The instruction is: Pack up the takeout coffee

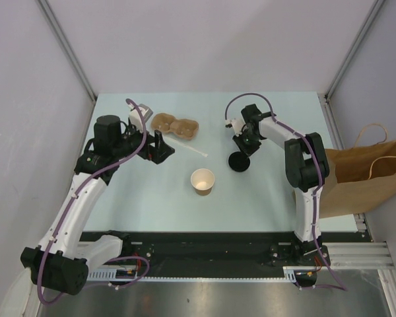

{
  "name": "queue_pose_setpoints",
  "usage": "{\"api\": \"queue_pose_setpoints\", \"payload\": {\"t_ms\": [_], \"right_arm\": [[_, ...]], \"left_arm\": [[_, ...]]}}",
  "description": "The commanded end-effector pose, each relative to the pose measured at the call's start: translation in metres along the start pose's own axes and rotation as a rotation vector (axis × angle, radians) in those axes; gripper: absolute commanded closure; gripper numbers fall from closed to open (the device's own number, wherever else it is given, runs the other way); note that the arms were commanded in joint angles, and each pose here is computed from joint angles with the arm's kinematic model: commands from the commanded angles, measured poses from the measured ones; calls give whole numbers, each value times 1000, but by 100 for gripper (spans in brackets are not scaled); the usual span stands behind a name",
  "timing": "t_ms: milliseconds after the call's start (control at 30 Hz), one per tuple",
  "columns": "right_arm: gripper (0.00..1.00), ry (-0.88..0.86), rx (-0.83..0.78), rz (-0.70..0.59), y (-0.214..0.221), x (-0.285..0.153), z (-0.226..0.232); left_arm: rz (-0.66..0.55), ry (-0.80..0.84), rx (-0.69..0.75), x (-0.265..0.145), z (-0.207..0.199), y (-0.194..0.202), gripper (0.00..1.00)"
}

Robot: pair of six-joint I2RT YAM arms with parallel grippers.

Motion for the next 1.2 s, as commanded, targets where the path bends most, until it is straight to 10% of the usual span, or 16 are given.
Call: {"api": "queue_pose_setpoints", "payload": {"t_ms": [0,433,600,900,1167], "right_arm": [[97,-26,4,-83,-26,-20,4],[100,-692,8,-658,-130,-250,100],[100,-1237,149,-551,-130,-290,155],[100,-1359,126,-336,-116,-296,199],[100,-1354,6,-392,-109,-317,221]], "left_arm": [[-46,18,122,-7,-3,-11,1],[-262,291,342,-32,-68,-82,3],[-446,328,482,-51,-94,-116,4],[-556,250,973,-58,-123,-95,10],[-562,283,694,-53,-124,-87,24]]}}
Point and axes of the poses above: each gripper's point midway between its finger pads, its own x axis out along the fingers, its own z axis along the line the jaws close on, y = z × x, the point moved 1 cm from there along -x, back along the fingers, and after that the axes turned 5 degrees about -x, right-handed, at the moved point
